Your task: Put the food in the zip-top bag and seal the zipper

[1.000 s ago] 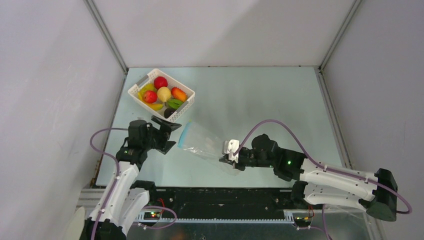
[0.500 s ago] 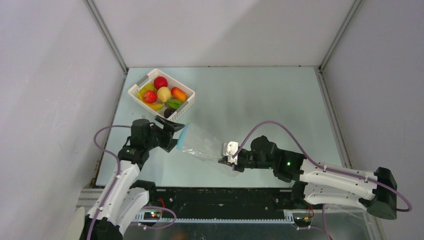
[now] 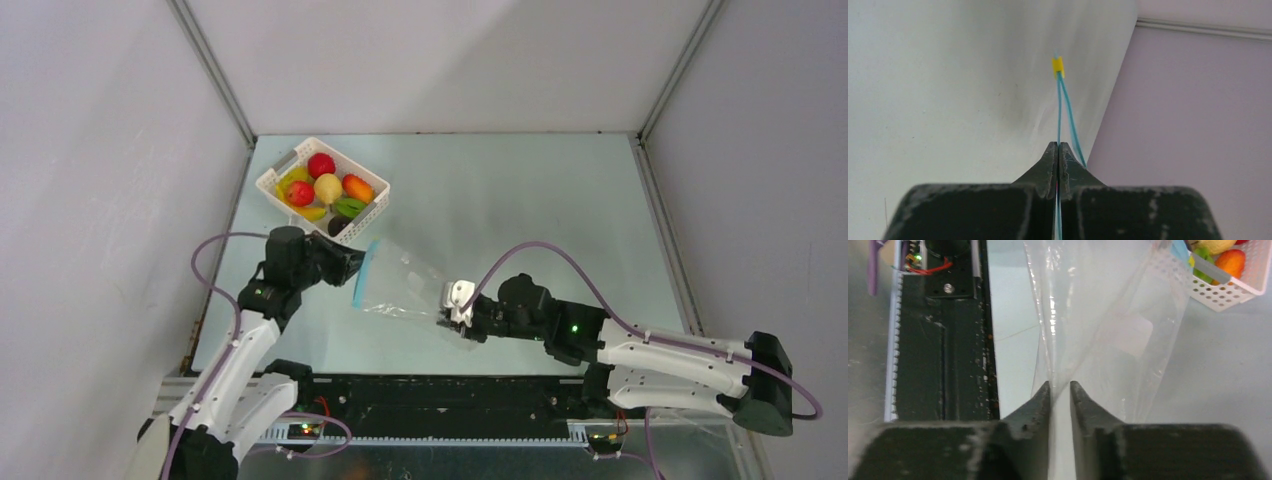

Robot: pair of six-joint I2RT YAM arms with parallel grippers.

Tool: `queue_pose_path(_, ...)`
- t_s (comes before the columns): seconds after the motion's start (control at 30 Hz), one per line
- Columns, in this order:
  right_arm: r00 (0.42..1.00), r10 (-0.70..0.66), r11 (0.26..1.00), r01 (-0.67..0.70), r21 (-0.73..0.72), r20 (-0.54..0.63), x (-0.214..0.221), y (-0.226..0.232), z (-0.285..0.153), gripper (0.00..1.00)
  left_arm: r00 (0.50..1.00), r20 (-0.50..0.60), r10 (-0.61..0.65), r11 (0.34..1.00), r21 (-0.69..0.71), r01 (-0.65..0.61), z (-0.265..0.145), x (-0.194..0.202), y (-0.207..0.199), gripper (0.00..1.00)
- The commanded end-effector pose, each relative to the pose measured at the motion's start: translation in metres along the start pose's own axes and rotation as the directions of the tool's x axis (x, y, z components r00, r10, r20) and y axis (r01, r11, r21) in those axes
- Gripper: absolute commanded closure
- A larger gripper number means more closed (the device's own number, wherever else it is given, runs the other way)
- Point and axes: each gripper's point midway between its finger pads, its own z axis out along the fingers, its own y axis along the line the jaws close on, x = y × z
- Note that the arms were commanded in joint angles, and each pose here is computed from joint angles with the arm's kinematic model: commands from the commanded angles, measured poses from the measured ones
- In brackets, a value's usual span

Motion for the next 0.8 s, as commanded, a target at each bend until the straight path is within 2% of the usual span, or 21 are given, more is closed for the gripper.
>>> queue_pose_path(0.0,0.999,0.03,0.995,-0.032,0.09,0.03,-0.008,-0.013,-0.001,0.6,0.98,0.057,0.193,0.974,0.106,-0.198,-0.022,-0.007,-0.057,1.0)
queue_pose_path(0.03,0.999,0.038,0.992,-0.041,0.119,0.032,-0.009,-0.018,-0.003,0.25,0.965,0.09,0.247,0.962,0.094,-0.255,-0.025,-0.012,-0.061,1.0)
queue_pose_path(0.1,0.997,0.053,0.984,-0.063,0.167,0.062,-0.017,-0.026,-0.01,0.04,0.937,0.125,0.325,0.937,0.091,-0.337,-0.036,-0.017,-0.078,1.0)
queue_pose_path(0.23,0.976,0.109,0.938,-0.164,0.306,0.189,-0.044,-0.051,-0.038,0.01,0.861,0.192,0.471,0.86,0.12,-0.497,-0.052,-0.019,-0.119,1.0)
queue_pose_path(0.3,0.944,0.177,0.882,-0.278,0.38,0.279,-0.056,-0.066,-0.057,0.01,0.806,0.229,0.545,0.806,0.12,-0.579,-0.06,-0.015,-0.139,1.0)
queue_pose_path(0.37,0.843,0.329,0.769,-0.5,0.397,0.426,-0.067,-0.079,-0.081,0.01,0.753,0.259,0.605,0.737,0.175,-0.652,-0.069,0.0,-0.165,1.0)
queue_pose_path(0.43,0.789,0.403,0.708,-0.59,0.388,0.464,-0.066,-0.083,-0.094,0.01,0.712,0.284,0.642,0.675,0.231,-0.701,-0.073,0.015,-0.182,1.0)
queue_pose_path(0.47,0.781,0.422,0.689,-0.606,0.397,0.46,-0.063,-0.085,-0.098,0.01,0.685,0.308,0.66,0.653,0.216,-0.726,-0.073,0.015,-0.185,1.0)
queue_pose_path(0.5,0.744,0.458,0.656,-0.652,0.38,0.486,-0.064,-0.085,-0.103,0.0,0.67,0.311,0.674,0.629,0.233,-0.741,-0.075,0.025,-0.191,1.0)
queue_pose_path(0.53,0.731,0.475,0.622,-0.672,0.401,0.49,-0.06,-0.09,-0.108,0.01,0.647,0.329,0.687,0.624,0.189,-0.758,-0.071,0.021,-0.19,1.0)
queue_pose_path(0.57,0.688,0.508,0.578,-0.719,0.387,0.519,-0.06,-0.092,-0.113,0.01,0.634,0.318,0.705,0.61,0.185,-0.77,-0.071,0.029,-0.191,1.0)
queue_pose_path(0.6,0.666,0.523,0.528,-0.743,0.411,0.531,-0.055,-0.098,-0.119,0.01,0.621,0.322,0.715,0.618,0.124,-0.776,-0.064,0.024,-0.185,1.0)
queue_pose_path(0.67,0.574,0.577,0.42,-0.818,0.392,0.581,-0.051,-0.103,-0.125,0.01,0.605,0.309,0.734,0.616,0.073,-0.784,-0.053,0.029,-0.179,1.0)
queue_pose_path(0.73,0.528,0.61,0.365,-0.849,0.382,0.591,-0.045,-0.105,-0.124,0.01,0.599,0.298,0.743,0.617,0.041,-0.786,-0.04,0.038,-0.173,1.0)
queue_pose_path(0.77,0.485,0.635,0.32,-0.874,0.366,0.602,-0.041,-0.107,-0.121,0.01,0.594,0.286,0.752,0.613,0.03,-0.79,-0.033,0.044,-0.166,1.0)
